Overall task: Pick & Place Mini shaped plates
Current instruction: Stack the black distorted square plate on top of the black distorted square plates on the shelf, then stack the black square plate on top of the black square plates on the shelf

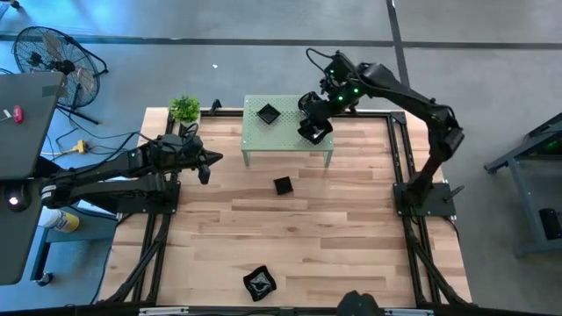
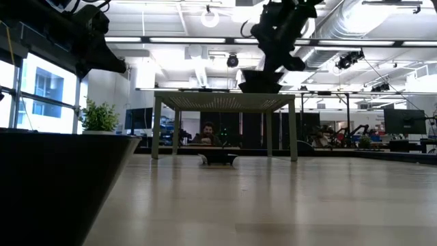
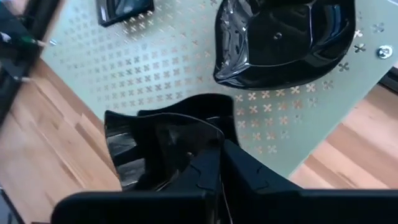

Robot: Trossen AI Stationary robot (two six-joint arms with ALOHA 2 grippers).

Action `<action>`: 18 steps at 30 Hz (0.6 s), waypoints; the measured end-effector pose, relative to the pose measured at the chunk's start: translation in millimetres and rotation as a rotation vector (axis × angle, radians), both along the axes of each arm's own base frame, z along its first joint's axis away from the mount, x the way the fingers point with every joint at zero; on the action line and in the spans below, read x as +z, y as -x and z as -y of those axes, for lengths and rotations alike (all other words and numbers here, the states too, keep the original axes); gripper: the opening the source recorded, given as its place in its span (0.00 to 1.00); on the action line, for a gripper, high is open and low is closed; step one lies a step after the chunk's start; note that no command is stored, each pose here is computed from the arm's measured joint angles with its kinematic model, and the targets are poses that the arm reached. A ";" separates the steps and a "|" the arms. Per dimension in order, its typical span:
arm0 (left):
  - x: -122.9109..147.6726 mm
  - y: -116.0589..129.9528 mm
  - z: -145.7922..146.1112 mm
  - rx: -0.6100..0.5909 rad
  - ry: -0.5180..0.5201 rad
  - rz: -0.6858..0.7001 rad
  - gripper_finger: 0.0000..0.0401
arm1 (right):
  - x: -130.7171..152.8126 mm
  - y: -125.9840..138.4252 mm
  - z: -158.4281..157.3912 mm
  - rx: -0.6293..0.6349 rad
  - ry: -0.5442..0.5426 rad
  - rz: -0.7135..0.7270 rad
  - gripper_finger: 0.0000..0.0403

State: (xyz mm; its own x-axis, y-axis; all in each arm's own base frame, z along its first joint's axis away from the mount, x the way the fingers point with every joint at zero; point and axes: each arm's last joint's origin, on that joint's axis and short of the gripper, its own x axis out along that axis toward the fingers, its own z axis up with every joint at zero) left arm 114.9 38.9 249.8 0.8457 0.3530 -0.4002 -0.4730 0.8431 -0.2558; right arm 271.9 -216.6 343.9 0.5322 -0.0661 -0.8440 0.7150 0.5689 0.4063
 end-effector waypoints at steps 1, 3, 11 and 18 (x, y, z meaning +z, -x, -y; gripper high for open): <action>0.0 0.0 0.0 0.000 0.000 0.000 0.00 | -2.1 -0.4 1.7 0.006 0.001 -0.006 0.02; 0.0 0.0 0.0 0.000 0.000 0.000 0.00 | -4.6 -2.1 3.3 0.016 0.004 -0.010 0.04; -0.1 0.0 0.0 -0.001 0.001 -0.001 0.00 | -5.1 -3.3 4.1 0.040 0.022 -0.006 0.17; -0.3 -0.1 0.6 -0.019 0.009 0.000 0.00 | 15.4 8.5 -10.1 0.069 0.072 0.023 0.24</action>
State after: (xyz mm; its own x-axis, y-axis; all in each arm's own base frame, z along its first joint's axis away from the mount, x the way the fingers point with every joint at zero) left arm 115.0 38.3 249.6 0.8521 0.3333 -0.4034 -0.4571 0.8494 -0.2636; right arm 263.5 -206.5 359.3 0.5564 -0.0892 -0.8261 0.6644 0.6448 0.3779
